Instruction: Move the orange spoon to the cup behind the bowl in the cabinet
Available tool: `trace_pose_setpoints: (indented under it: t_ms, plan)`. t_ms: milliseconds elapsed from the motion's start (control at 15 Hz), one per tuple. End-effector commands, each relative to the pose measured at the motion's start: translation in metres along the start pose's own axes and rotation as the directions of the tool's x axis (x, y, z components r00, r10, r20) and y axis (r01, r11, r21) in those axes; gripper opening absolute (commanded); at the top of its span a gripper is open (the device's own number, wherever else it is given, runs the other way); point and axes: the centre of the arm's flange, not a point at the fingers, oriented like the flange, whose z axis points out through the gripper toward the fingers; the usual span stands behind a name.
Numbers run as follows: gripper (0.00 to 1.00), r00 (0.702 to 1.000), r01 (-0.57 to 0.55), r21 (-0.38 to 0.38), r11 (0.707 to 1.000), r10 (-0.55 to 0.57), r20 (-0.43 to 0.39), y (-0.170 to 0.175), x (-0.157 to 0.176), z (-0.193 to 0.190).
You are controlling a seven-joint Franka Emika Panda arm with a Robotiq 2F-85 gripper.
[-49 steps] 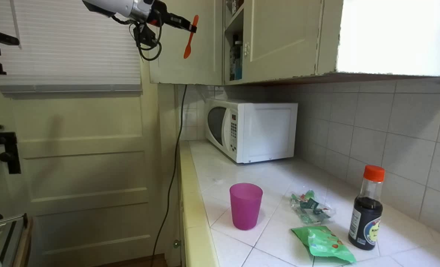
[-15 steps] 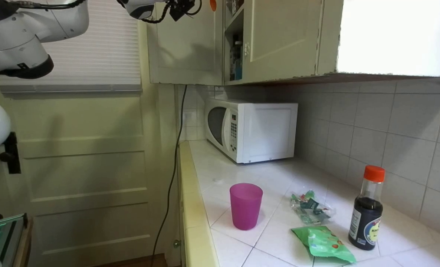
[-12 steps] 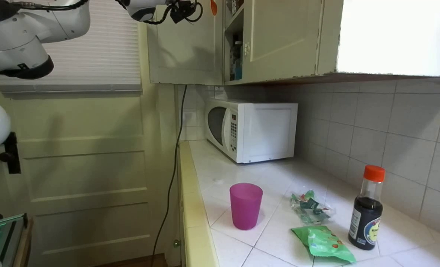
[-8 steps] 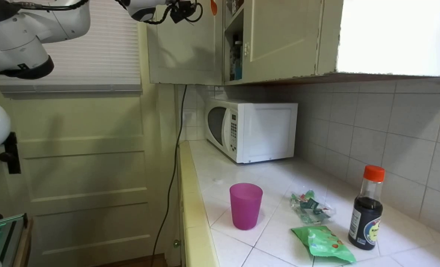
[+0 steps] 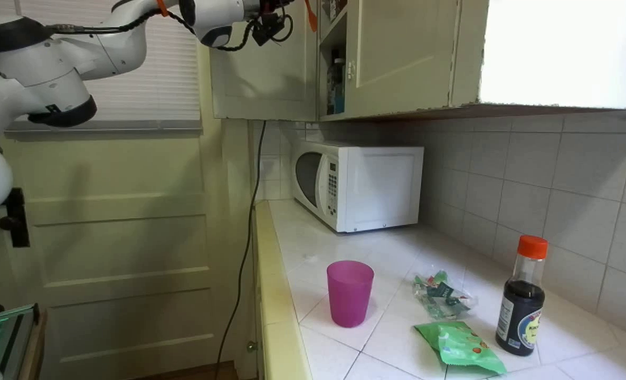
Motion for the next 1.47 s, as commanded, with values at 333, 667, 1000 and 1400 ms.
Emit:
trace_pose_setpoints:
  t_ms: [333,667,1000,1400]
  plan:
    - [0.06,0.999,0.034,-0.062,0.998,-0.033,0.013,0.001,-0.068,0.046]
    - [0.06,0.996,0.086,-0.069,0.994,-0.085,0.020,0.004,-0.081,0.056]
    - [0.06,0.989,0.149,-0.029,0.988,-0.148,0.019,-0.005,-0.090,0.052]
    - [0.06,0.929,0.366,0.081,0.927,-0.358,-0.094,-0.029,-0.057,0.045]
